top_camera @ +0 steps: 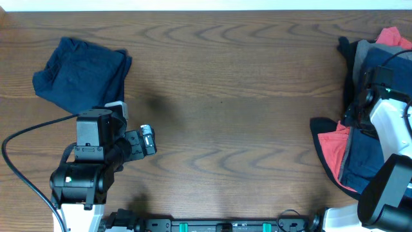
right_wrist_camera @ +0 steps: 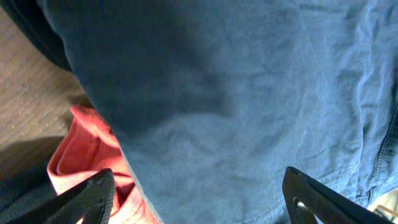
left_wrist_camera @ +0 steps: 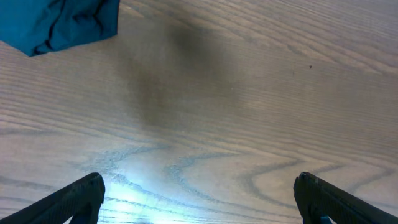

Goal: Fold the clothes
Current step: 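Reach the right gripper into the clothes pile and grasp the navy shorts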

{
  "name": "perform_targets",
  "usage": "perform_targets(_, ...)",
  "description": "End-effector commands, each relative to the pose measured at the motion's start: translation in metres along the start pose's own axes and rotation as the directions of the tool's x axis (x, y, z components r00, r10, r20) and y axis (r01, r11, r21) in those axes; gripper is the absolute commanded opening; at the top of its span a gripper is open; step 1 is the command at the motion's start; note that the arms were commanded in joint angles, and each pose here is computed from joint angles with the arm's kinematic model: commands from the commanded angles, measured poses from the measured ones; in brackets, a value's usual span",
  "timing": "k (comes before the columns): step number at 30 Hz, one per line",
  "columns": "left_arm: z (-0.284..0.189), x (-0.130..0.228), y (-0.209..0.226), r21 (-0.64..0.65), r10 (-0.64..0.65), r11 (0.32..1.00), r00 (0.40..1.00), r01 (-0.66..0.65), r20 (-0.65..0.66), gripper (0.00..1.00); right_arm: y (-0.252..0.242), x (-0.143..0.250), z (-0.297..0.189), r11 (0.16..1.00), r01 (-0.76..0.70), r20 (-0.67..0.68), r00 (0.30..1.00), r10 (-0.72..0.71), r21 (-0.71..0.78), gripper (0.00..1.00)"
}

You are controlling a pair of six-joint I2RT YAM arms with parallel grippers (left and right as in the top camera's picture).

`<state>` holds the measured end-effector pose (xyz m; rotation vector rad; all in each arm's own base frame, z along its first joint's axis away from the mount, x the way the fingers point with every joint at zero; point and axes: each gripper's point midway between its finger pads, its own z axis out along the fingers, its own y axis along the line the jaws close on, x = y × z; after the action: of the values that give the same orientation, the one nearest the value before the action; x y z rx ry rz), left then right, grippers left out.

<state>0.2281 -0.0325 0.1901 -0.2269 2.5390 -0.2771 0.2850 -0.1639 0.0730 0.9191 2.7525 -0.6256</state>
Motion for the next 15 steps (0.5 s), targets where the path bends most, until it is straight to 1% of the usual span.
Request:
perform_targets(1, -0.006, -0.006, -0.001, 0.0, 0.019, 1.0, 1.0, -0.019, 0.017, 0.98, -0.002, -0.007, 0.001, 0.999, -0.03, 0.018, 0.999, 0.03, 0.016, 0.83)
perform_targets(13, -0.006, -0.006, -0.001, 0.0, 0.019, 1.0, 1.0, -0.019, 0.017, 0.98, 0.005, -0.008, 0.014, 1.0, -0.021, 0.002, 1.0, 0.021, 0.015, 0.81)
perform_targets(14, -0.006, -0.006, -0.001, 0.0, 0.019, 1.0, 1.0, -0.019, 0.017, 0.98, 0.005, -0.008, 0.014, 1.0, -0.025, 0.004, 1.0, 0.025, 0.014, 0.78)
perform_targets(15, -0.006, -0.006, -0.001, 0.0, 0.019, 1.0, 1.0, -0.019, 0.017, 0.98, 0.006, -0.009, 0.014, 1.0, -0.026, 0.007, 1.0, 0.026, 0.012, 0.73)
